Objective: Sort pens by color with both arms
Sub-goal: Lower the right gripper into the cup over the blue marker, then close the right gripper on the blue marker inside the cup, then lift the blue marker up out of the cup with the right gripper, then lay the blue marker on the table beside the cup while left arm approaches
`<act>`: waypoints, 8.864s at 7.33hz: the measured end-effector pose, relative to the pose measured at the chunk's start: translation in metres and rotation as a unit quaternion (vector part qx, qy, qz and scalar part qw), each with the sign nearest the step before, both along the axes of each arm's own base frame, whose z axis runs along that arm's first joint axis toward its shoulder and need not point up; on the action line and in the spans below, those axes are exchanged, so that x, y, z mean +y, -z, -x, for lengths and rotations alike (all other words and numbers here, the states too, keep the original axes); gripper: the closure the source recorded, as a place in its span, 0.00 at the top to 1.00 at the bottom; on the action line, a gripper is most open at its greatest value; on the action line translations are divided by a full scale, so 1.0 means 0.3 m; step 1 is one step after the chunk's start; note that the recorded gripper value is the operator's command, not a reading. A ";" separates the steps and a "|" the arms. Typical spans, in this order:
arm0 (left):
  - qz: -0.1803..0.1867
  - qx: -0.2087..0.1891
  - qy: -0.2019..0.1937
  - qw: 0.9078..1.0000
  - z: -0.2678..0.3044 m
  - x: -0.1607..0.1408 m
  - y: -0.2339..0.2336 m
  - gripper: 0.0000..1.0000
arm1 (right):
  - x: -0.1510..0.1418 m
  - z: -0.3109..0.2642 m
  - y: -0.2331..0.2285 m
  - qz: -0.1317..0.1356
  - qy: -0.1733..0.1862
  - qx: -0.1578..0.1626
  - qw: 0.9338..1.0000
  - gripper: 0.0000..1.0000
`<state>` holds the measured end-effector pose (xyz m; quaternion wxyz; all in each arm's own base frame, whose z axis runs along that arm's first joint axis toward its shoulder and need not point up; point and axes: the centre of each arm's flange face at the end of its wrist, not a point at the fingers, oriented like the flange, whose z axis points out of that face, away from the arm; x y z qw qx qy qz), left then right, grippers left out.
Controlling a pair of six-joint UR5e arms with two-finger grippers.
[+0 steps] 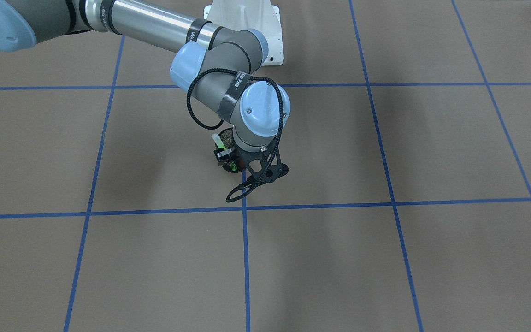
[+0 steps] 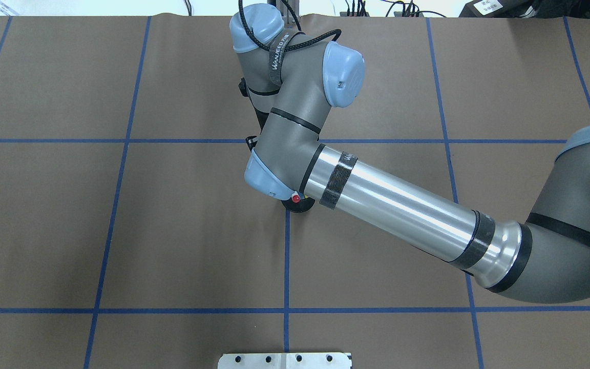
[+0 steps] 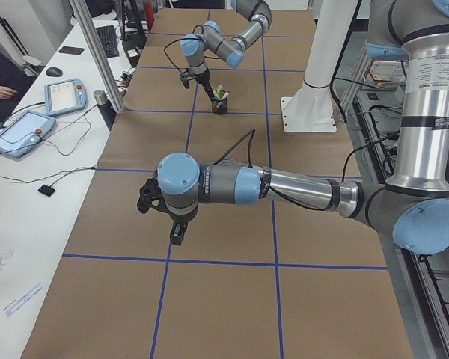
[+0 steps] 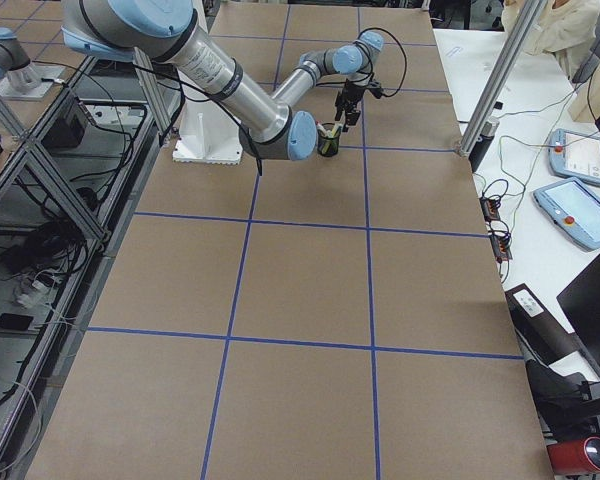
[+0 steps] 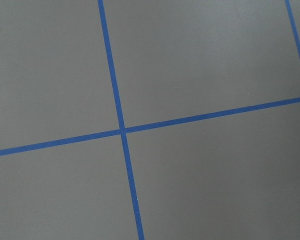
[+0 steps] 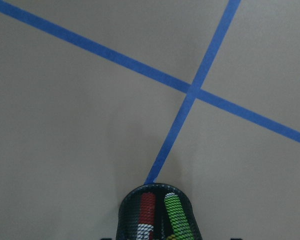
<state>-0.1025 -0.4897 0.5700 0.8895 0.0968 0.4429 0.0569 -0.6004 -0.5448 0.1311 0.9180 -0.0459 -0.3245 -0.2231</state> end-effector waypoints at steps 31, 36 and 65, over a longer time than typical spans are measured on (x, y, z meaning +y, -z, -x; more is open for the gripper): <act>-0.002 0.000 0.001 1.000 -0.003 0.030 0.011 1.00 | -0.015 -0.014 0.001 0.033 -0.008 -0.015 0.999 0.32; -0.003 0.016 0.000 1.000 -0.009 0.030 0.018 1.00 | -0.029 -0.031 0.001 0.033 -0.007 -0.019 0.999 0.28; 0.276 0.051 0.092 0.956 -1.787 -0.254 1.596 1.00 | -0.482 -0.593 -0.379 0.138 -0.139 -0.037 0.980 0.19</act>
